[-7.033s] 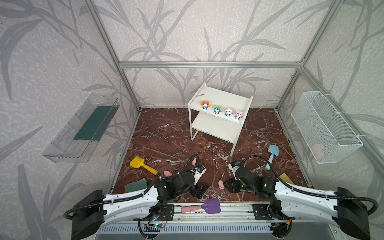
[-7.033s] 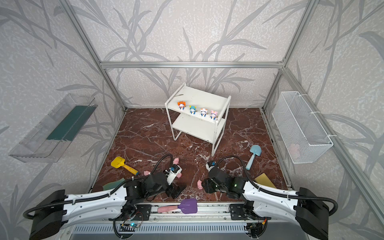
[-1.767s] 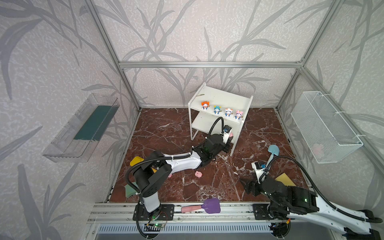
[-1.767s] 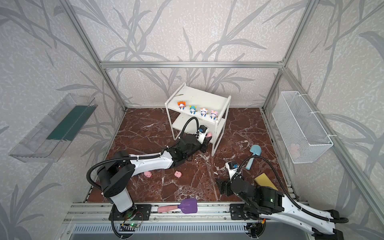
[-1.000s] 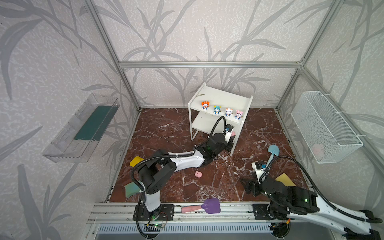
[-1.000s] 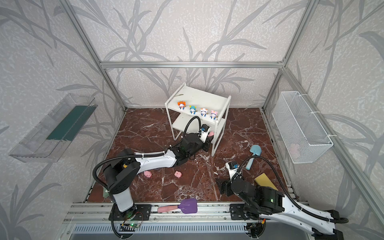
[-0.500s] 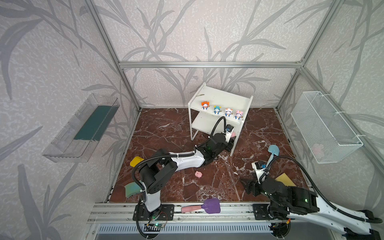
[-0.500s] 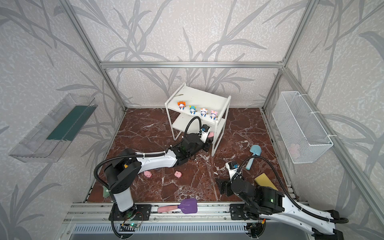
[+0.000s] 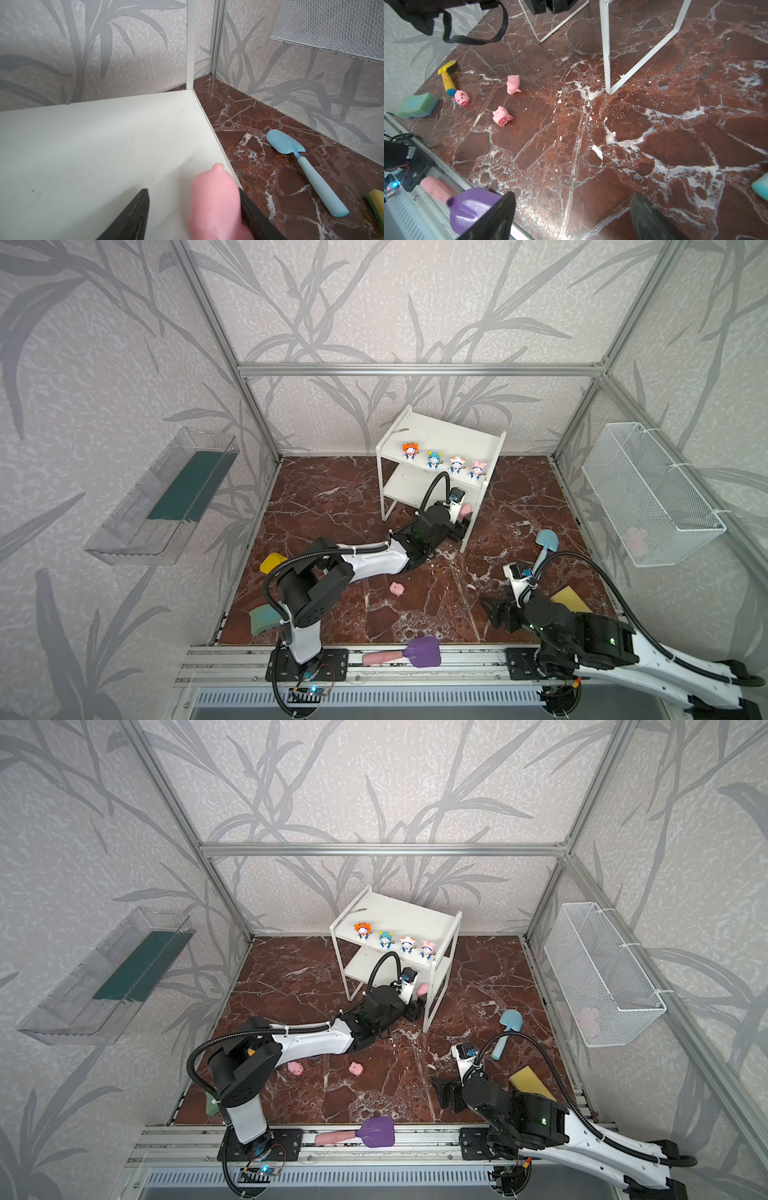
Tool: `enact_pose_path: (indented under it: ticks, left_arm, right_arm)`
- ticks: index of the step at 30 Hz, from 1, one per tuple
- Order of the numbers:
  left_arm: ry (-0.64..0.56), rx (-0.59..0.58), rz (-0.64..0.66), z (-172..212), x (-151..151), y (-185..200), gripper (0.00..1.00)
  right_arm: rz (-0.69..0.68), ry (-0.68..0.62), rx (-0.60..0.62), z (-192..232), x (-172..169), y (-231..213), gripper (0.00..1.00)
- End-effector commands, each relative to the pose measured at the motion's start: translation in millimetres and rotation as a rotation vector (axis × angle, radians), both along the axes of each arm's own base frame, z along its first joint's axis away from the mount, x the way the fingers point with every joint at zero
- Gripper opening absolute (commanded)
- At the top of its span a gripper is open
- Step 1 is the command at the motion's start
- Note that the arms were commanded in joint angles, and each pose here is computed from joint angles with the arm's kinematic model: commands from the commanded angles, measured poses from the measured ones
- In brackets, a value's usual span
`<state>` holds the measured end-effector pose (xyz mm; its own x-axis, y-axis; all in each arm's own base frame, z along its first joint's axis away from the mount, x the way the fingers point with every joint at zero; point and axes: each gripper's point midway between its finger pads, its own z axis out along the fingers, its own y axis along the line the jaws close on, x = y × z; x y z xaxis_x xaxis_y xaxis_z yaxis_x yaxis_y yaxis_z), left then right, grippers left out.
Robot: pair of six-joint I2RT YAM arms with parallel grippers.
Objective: Place and organize the plastic toys onto the shelf
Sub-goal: 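Lower the pink pig onto the lower shelf and open the left gripper, then withdraw the left gripper from the shelf while the right gripper reaches toward the pig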
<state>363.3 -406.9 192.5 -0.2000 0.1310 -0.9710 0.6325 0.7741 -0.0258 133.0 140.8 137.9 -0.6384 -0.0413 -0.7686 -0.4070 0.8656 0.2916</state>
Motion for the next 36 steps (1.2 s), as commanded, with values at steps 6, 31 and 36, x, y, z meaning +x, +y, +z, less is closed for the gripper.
enact_pose_path:
  ticks: [6, 31, 36]
  left_arm:
    - [-0.058, -0.007, 0.037, 25.6, -2.5, 18.8, 0.79]
    - [-0.023, 0.066, 0.038, 40.3, -67.1, 104.4, 0.99]
    - [0.040, 0.096, 0.025, 31.5, -91.7, 130.1, 0.99]
  right_arm:
    - [0.008, -0.008, 0.002, 4.6, -0.8, -1.2, 0.87]
    - [-0.050, -0.009, -0.031, 3.1, 8.9, 0.8, 0.88]
    - [-0.124, -0.009, -0.017, 18.5, 28.0, -6.9, 0.88]
